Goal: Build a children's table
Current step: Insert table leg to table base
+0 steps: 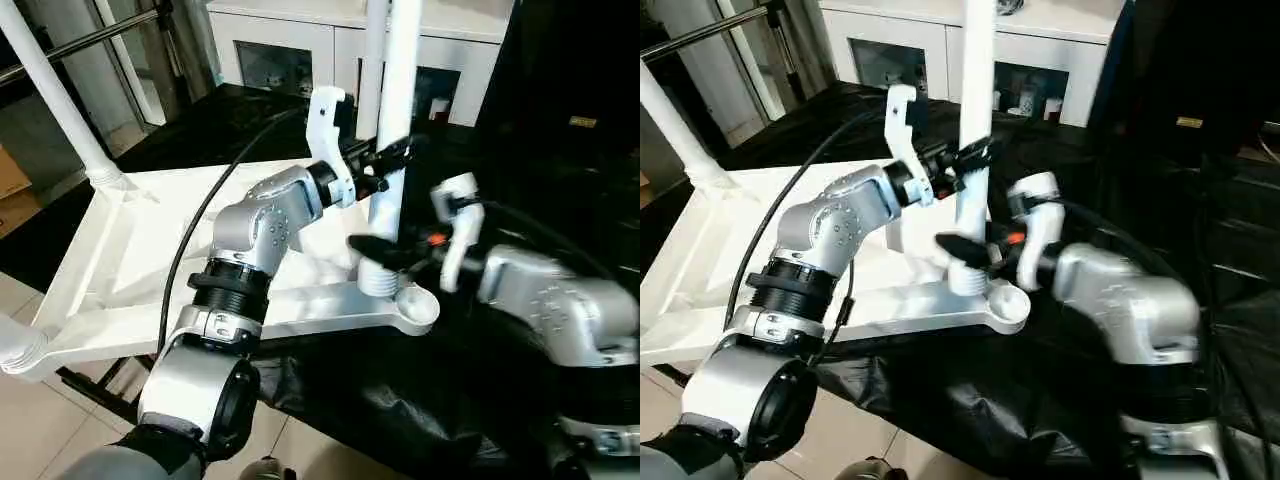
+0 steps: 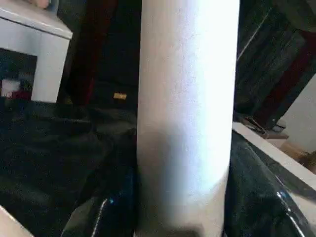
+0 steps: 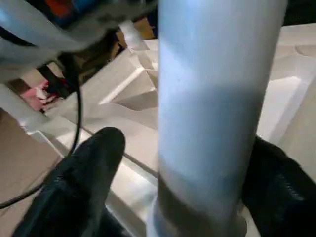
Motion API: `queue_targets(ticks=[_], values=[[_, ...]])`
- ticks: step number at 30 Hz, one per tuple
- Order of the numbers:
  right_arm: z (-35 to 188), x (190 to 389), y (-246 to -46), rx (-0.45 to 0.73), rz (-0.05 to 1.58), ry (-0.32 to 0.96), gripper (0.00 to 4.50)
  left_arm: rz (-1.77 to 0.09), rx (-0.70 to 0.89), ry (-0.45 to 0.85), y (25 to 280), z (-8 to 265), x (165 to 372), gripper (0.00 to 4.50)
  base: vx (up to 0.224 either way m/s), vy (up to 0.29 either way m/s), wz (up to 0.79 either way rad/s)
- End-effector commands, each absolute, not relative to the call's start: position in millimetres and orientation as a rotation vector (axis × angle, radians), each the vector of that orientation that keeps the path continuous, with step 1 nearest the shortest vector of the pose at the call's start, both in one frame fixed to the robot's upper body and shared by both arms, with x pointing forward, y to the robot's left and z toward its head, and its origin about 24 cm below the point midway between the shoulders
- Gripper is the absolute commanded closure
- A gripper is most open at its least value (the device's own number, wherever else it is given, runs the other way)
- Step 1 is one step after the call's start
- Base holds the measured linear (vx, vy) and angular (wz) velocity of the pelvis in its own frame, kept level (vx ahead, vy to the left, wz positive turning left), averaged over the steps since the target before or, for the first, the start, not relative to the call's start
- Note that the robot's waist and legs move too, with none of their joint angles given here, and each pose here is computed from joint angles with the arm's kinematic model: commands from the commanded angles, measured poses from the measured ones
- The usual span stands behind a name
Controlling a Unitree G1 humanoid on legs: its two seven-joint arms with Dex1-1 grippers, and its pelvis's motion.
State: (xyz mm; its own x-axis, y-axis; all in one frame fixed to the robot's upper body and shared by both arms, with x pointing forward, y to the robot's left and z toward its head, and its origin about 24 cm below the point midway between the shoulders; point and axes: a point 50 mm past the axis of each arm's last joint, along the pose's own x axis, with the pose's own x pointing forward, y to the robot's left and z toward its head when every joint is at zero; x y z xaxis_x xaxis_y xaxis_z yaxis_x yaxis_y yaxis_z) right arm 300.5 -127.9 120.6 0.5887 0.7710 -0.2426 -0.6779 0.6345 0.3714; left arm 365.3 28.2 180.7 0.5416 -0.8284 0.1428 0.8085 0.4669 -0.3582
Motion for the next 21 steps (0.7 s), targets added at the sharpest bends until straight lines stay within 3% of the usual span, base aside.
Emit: queue_targets(ticks=[1, 17, 19, 21], values=[[123.1, 302.1, -119.2, 0.228, 0.868, 0.395, 1.09, -1.005, -0.385, 0.019, 26.4, 190.3, 364.9, 2.66, 0.0, 0.0, 0.0], [121.9, 303.3, -118.2, 0.229, 0.869, 0.369, 2.5, -1.03, -0.394, 0.027, 25.8, 189.9, 361.1, 2.66, 0.0, 0.0, 0.0], [122.0, 303.1, -118.9, 0.232, 0.874, 0.363, 2.56, -1.047, -0.403, 0.033, 25.2, 190.2, 359.6, 2.1, 0.0, 0.0, 0.0], [121.3, 302.2, -121.5, 0.224, 0.887, 0.355, 2.57, -1.074, -0.393, 0.028, 24.3, 191.5, 356.6, 1.96, 0.0, 0.0, 0.0]])
